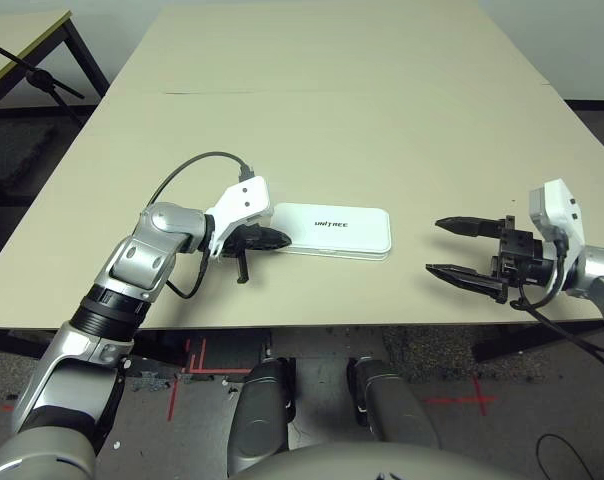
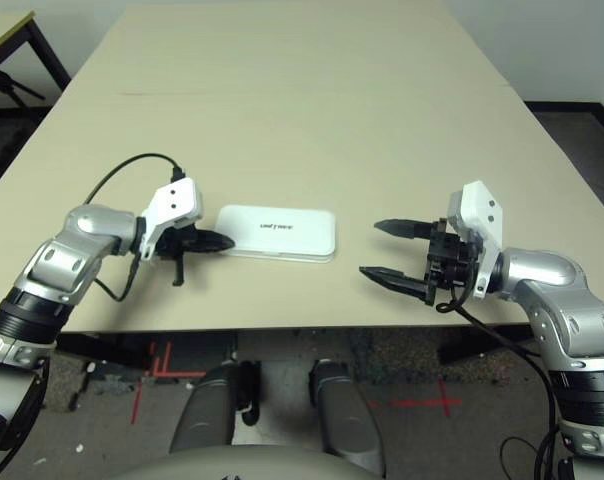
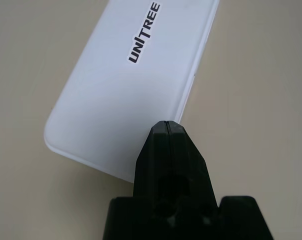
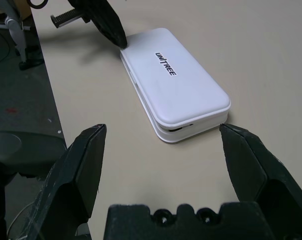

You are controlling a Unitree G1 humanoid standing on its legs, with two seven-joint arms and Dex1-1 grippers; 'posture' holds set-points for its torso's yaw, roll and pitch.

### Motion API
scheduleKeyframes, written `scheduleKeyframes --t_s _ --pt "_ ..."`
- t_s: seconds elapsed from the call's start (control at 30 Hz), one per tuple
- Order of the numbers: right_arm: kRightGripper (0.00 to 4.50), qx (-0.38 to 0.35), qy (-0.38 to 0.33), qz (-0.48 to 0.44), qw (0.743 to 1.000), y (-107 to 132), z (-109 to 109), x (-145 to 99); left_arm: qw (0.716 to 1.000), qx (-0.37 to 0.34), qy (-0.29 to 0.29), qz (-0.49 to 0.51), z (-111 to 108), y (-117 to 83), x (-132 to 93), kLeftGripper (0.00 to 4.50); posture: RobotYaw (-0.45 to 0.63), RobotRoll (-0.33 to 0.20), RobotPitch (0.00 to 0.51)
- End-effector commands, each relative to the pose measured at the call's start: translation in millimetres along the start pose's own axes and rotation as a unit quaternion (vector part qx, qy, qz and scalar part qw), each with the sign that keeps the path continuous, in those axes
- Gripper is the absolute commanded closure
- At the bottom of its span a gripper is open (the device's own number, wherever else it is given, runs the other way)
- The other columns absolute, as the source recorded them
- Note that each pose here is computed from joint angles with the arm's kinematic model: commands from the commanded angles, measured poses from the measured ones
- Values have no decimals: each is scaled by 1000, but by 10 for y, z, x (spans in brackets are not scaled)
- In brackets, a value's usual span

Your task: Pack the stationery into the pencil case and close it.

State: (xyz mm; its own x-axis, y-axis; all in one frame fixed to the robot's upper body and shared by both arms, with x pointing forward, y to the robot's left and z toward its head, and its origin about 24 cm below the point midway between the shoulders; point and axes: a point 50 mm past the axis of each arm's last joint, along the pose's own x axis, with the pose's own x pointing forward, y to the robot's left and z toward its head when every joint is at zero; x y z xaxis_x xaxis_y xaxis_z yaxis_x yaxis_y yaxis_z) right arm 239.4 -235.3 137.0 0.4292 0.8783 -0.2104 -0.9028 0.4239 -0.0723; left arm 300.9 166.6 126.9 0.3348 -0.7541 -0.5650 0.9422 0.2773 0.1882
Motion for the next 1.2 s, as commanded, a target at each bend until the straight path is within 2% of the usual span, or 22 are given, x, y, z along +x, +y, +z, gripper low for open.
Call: scheduleKeyframes --t_s 0.03,0.4,0.47,0.5,0.6,0.67,0.73,0.83,0.93,1.03,1.2 --pt "0 -7 -1 5 1000 26 3 29 999 -24 42 10 -148 -21 78 4477 -132 0 152" --pt "0 -8 -4 5 1000 13 0 59 997 -25 67 -15 -188 -151 125 4477 -130 0 146" --pt "0 -9 -6 4 1000 8 0 69 998 -22 51 -12 -167 -153 130 4477 -129 0 145" --pt "0 -9 -11 -3 1000 -5 1 80 999 -25 23 -1 -131 -142 118 4477 -128 0 146" --pt "0 -7 -41 -39 998 -66 21 117 996 -27 -80 35 -11 -111 36 3916 -123 0 149" --pt "0 -2 -67 -77 995 -132 40 129 986 -53 -146 59 36 -94 -65 3234 -117 0 149" --pt "0 6 -86 -115 990 -203 41 129 971 -66 -206 106 62 -47 -189 2360 -107 0 146" --pt "0 14 -105 -203 973 -383 13 114 942 -100 -250 200 -2 91 -433 1167 -89 0 149" --pt "0 15 -104 -296 949 -580 -50 82 907 -131 -272 293 -110 224 -648 15 -72 0 151" --pt "0 12 -101 -421 901 -832 -133 -10 862 -162 -276 393 -335 326 -907 15 -60 0 148" --pt "0 11 -102 -524 845 -1053 -203 -157 830 -177 -249 467 -634 284 -1047 15 -44 0 147"
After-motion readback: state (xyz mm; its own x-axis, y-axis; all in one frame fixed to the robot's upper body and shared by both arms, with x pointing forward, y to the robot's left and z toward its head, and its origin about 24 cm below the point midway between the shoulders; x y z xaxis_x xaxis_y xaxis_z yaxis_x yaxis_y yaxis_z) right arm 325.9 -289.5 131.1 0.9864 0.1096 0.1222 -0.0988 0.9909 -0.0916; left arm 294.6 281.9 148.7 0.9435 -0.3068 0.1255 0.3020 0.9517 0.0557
